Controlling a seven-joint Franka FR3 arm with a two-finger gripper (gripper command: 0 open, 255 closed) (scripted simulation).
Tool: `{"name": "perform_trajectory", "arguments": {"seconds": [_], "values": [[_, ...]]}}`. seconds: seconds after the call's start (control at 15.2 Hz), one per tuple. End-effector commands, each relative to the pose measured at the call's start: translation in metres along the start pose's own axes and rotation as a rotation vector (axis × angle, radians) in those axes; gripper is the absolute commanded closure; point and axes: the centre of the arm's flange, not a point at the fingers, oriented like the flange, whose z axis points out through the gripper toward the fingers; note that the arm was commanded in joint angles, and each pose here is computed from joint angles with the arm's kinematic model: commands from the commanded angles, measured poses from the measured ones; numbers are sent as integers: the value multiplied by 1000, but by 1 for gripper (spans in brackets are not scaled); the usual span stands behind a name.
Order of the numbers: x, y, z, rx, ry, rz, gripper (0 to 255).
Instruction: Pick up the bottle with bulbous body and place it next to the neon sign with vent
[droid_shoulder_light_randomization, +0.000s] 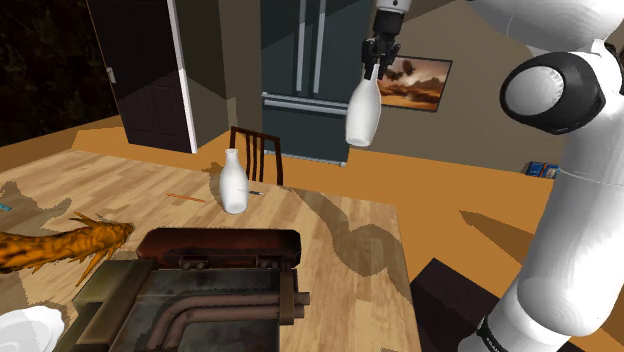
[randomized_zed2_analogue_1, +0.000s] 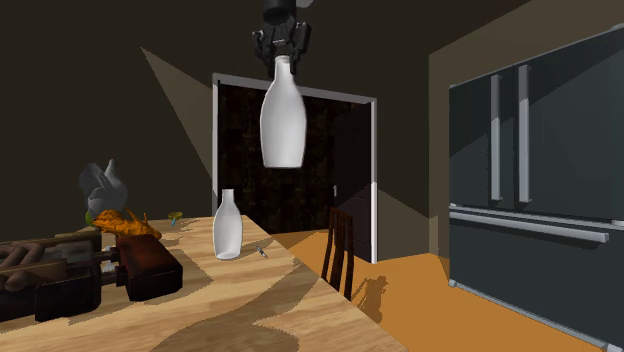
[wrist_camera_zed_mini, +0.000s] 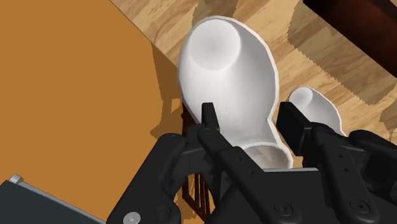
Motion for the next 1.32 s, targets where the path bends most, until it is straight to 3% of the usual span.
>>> {"name": "perform_trajectory", "arguments": {"seconds": [0.0,1.25], "values": [[-16,-18,-2,-1,1,0,255],[-172,-214,-17,-1,1,0,255]]}}
